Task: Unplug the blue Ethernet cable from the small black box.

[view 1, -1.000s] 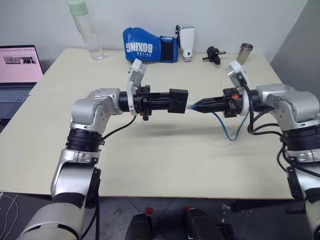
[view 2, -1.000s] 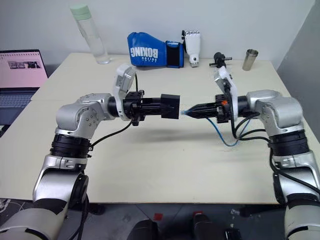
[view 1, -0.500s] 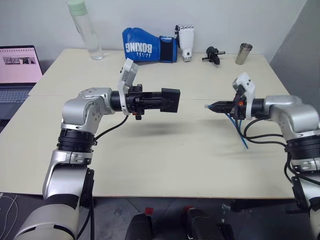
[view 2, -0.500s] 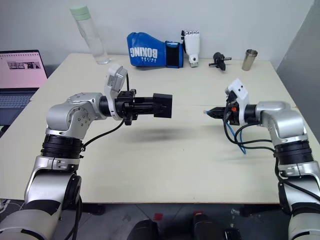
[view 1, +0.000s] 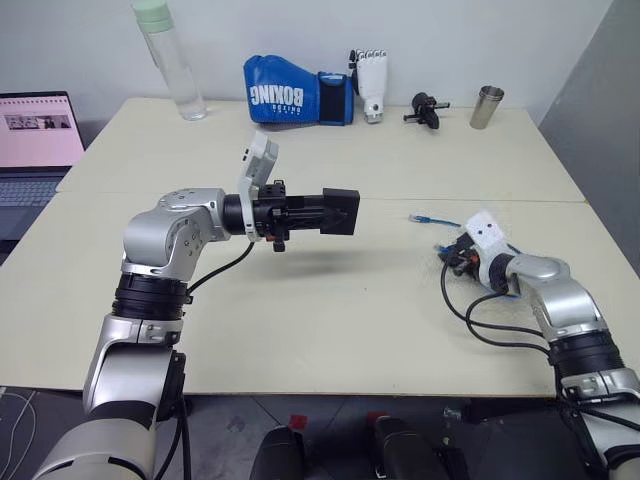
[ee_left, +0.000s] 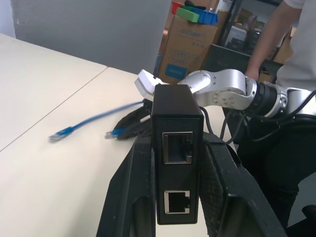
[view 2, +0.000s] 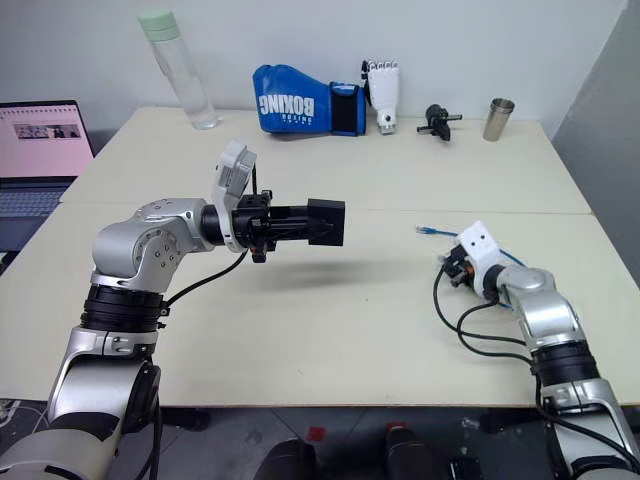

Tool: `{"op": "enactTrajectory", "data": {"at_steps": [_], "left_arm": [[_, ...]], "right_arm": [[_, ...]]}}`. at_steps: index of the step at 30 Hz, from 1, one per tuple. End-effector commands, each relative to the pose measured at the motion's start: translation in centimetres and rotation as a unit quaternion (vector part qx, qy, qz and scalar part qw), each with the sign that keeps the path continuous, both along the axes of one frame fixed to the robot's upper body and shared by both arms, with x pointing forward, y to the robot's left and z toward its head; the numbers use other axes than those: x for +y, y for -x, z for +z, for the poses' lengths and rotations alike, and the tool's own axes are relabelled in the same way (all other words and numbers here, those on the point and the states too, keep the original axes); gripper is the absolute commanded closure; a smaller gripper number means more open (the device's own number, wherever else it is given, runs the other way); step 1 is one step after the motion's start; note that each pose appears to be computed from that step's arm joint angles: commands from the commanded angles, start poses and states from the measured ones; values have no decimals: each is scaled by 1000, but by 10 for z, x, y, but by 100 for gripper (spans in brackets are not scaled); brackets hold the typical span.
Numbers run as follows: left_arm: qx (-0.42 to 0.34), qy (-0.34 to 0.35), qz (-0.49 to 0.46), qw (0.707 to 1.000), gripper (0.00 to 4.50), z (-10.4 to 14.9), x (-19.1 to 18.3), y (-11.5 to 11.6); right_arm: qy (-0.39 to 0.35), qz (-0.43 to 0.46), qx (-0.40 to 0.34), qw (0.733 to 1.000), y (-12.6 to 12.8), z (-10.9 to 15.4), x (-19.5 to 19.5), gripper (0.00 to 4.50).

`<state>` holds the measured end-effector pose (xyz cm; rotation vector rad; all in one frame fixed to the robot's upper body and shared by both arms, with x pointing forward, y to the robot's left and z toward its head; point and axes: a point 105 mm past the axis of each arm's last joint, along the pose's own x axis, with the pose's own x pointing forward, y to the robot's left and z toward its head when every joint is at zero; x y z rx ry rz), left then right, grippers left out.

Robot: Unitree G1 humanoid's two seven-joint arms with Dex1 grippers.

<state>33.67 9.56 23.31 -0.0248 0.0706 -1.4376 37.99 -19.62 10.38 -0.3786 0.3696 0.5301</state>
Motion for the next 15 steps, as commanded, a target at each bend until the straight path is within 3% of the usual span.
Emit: {"op": "enactTrajectory", "data": {"at_steps": [1,2,6,10,15], "left_arm": [[-24,14,-9,1000,373,14,0,5],[-24,14,-9,1000,373,14,-1,5],[-23,15,-10,1000,373,13,0,5],[-20,11,-3,1000,373,11,5,4],[-26,10,23,999,373,13,16,-2]], "right_arm": [[-10,2,-18,1000,1,16,-1,211],[-11,2,-18,1000,2,18,-1,202],[-28,26,-21,999,6,33,4,78],[-74,67,-25,995,22,56,16,6],[-150,162,-17,975,59,98,34,6]]}}
